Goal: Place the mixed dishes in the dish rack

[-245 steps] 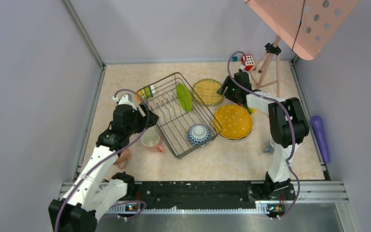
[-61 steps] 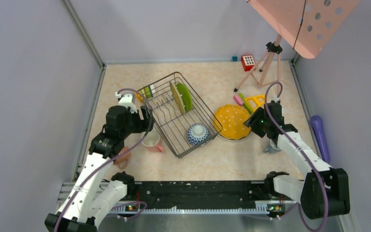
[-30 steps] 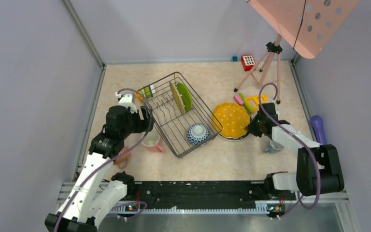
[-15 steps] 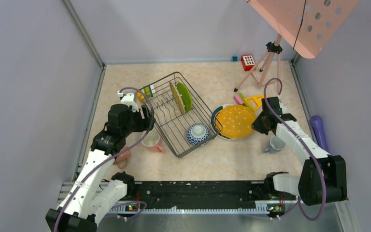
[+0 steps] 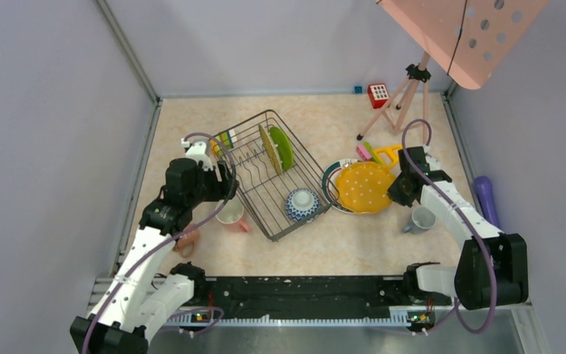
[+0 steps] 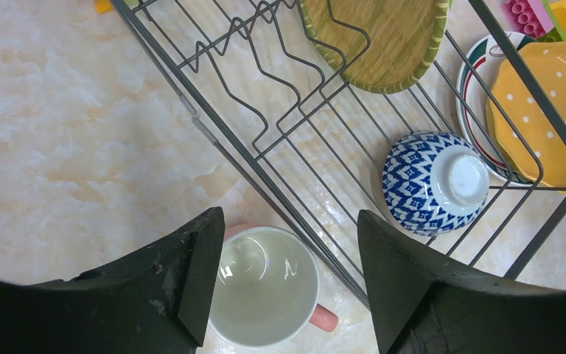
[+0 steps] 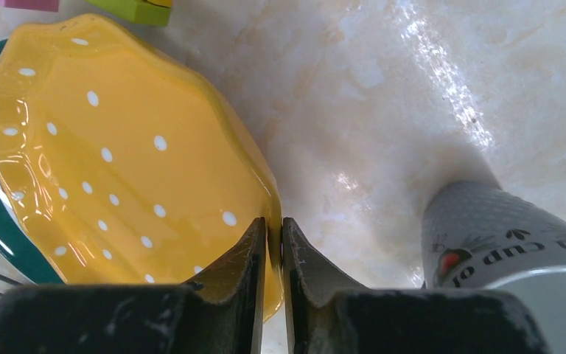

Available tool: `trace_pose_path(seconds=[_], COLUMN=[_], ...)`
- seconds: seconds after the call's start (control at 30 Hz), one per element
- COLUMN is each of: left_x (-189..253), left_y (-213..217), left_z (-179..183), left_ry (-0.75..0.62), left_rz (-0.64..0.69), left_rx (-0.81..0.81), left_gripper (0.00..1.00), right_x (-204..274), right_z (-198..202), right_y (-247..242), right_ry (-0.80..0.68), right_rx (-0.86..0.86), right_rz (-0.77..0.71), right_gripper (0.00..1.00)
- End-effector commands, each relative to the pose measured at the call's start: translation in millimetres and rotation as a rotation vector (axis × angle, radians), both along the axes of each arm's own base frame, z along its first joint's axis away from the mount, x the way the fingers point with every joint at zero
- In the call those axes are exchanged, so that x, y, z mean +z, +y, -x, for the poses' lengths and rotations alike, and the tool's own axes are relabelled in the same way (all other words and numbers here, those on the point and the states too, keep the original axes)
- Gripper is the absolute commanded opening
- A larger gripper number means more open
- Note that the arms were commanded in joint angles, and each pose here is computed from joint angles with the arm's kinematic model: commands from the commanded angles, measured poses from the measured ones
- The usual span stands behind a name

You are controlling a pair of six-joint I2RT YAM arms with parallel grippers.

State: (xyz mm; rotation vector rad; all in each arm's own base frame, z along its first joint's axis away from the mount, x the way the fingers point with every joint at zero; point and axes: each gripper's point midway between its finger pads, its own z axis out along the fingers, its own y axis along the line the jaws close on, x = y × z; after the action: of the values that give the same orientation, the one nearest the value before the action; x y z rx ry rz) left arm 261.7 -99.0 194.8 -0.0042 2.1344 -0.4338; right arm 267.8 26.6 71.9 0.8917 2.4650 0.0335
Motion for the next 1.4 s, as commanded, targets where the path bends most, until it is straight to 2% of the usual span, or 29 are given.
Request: trace_pose_path(seconds=[0.0,0.23,0.4,0.47,0.57,0.67,0.77,0.93,1.07,1.1,1.37], left_x=[9.2,9.2,10.3,10.2,9.4,9.4,10.0,10.5,9.9,9.9,10.0], left_y=[-1.2,0.4,0.6,0.5,0.6,1.0,1.3,1.7,1.8,1.8,1.6], left_z=[-5.9,-6.7,-6.8,-6.7,-6.2,-5.8,-5.6,-5.5,-5.6,-5.6,-5.1], left_ry=[-0.044,-0.046,-0.049,-0.049,-0.048,-0.047,-0.049,-0.052,-0.051,-0.051,-0.052], left_rz=[0.013,0.009,0.010,0.010,0.008,0.007,0.007,0.005,0.003,0.004,0.005], left_rx=[-0.001,0.007,0.008,0.008,0.007,0.008,0.010,0.010,0.009,0.009,0.008], left_gripper=[0.72,0.72,0.72,0.72,0.72,0.73,0.73,0.73,0.73,0.73,0.73], right_x=[0.0,-2.7,-6.1,-8.5,-13.3,-19.3,-22.3,-9.1,9.2,13.4,46.8], right_z=[-17.5,-21.7,-21.0,-20.7,-21.0,-21.6,-21.7,-23.4,-27.1,-27.8,-34.4], right_y=[5.0,10.8,8.8,8.5,12.8,16.3,18.1,11.6,10.6,10.9,10.1], right_ry=[-0.056,-0.086,-0.088,-0.088,-0.100,-0.118,-0.138,-0.196,-0.258,-0.271,-0.349], right_rx=[0.009,0.030,0.022,0.022,0.042,0.050,0.049,0.018,0.015,0.015,0.039], right_rz=[-0.026,-0.053,-0.047,-0.045,-0.063,-0.084,-0.099,-0.080,-0.081,-0.083,-0.071], right_gripper=[0.15,0.30,0.56,0.62,0.66,0.67,0.61,0.31,0.03,0.00,0.00])
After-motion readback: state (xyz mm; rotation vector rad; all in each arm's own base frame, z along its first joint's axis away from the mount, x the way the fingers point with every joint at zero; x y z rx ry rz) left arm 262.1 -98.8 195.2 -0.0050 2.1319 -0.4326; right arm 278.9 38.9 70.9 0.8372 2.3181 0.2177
